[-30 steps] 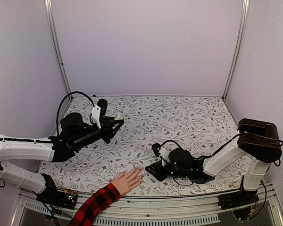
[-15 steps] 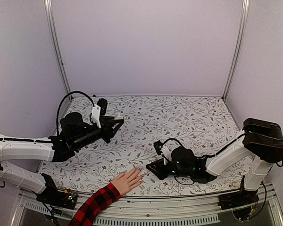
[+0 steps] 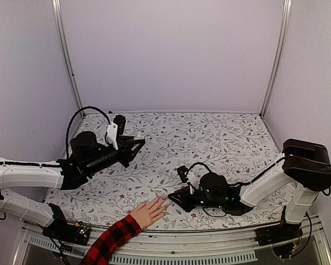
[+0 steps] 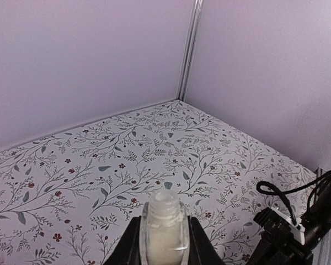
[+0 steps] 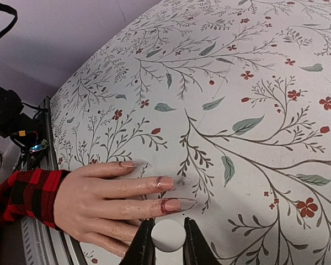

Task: Paint the nails
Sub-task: Paint the nail polish on the nail.

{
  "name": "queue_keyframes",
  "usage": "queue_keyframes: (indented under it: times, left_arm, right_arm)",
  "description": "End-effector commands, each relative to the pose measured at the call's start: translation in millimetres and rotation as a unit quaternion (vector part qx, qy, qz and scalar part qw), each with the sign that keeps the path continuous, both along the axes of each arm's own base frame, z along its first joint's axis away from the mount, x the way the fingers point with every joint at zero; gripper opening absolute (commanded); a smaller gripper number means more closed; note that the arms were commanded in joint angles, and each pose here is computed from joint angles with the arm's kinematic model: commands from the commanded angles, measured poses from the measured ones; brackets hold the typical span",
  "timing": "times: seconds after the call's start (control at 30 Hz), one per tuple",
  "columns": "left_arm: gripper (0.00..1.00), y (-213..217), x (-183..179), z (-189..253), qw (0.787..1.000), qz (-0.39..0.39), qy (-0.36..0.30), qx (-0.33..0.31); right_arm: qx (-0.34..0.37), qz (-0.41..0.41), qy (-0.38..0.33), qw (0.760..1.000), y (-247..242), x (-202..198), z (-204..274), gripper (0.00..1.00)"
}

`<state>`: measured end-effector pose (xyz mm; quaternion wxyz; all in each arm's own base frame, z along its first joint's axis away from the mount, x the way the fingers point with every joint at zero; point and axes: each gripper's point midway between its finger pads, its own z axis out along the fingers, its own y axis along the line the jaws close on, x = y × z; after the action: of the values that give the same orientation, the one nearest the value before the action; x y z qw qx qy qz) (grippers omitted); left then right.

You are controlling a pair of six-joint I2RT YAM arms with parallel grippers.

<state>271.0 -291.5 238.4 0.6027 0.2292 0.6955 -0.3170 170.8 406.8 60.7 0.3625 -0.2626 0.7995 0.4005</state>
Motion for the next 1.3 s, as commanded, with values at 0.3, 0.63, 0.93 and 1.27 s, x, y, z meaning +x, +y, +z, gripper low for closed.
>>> queue_keyframes:
  times: [0.3,0.63,0.93,1.27]
  left_arm:
    - [0.0,-1,3,15,1.0,0.001,-0.019,-0.014]
    - [0.0,1,2,15,1.0,0.002,-0.019,-0.015]
    - [0.0,0,3,15,1.0,0.002,-0.019,-0.014]
    - [0.0,-1,3,16,1.0,0.001,-0.02,-0.015]
  right_arm:
    - [0.005,0.031,0.003,1.0,16,-8,-4,0.0]
    - [-0.002,0.031,0.007,0.999,15,-9,-11,0.0]
    - [-0.01,0.023,0.008,1.0,11,-7,-15,0.0]
    - [-0.018,-0.009,0.0,1.0,2,2,-14,0.0]
